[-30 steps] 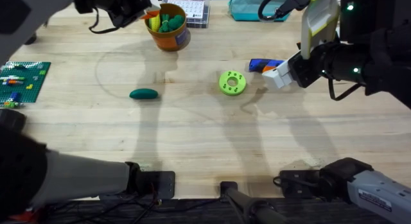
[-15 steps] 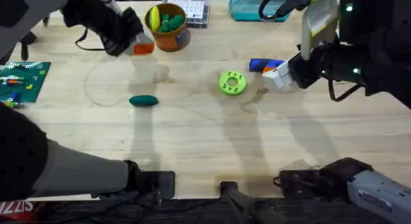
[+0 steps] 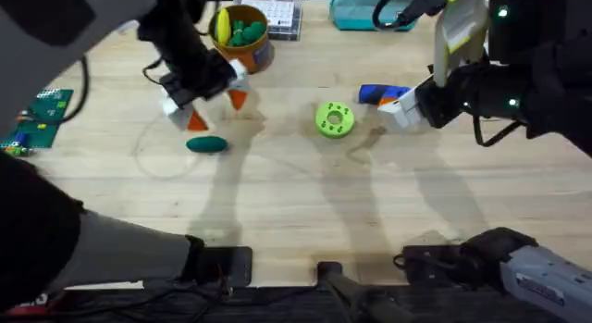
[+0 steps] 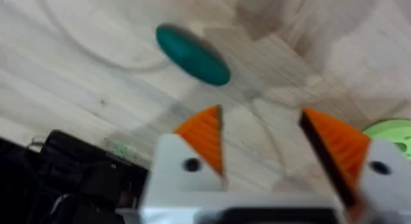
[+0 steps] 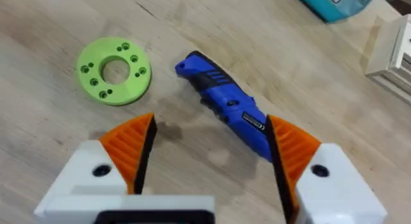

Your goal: Pick up the gripper from the table and insert it into the empty holder that is missing its gripper. Then pick up a screw, insert it into the mounting hole, and use the screwdriver to tighten it. Finally, clean up the table by picking up the vegetable and placing it into the bucket.

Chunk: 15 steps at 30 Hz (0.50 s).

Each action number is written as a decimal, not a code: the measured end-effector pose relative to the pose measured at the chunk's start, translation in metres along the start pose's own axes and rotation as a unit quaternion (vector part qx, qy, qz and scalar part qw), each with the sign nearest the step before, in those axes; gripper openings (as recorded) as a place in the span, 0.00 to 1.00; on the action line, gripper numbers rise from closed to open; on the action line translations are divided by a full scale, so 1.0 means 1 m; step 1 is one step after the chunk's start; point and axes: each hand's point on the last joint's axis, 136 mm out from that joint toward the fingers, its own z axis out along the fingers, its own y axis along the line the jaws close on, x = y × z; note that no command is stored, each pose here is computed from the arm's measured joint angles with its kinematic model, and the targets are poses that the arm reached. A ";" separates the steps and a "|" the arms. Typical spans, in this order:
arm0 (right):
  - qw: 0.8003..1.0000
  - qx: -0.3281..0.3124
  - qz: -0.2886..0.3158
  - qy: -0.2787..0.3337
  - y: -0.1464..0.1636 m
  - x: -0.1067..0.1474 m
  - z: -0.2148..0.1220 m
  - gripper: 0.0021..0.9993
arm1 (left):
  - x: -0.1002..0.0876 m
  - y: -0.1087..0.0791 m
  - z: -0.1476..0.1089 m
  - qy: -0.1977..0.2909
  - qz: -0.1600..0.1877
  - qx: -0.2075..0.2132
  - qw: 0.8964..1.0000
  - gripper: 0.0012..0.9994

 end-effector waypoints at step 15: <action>1.000 -0.001 0.000 0.002 0.000 0.001 0.000 0.97 | 0.010 0.028 0.034 -0.055 -0.184 -0.025 0.981 0.99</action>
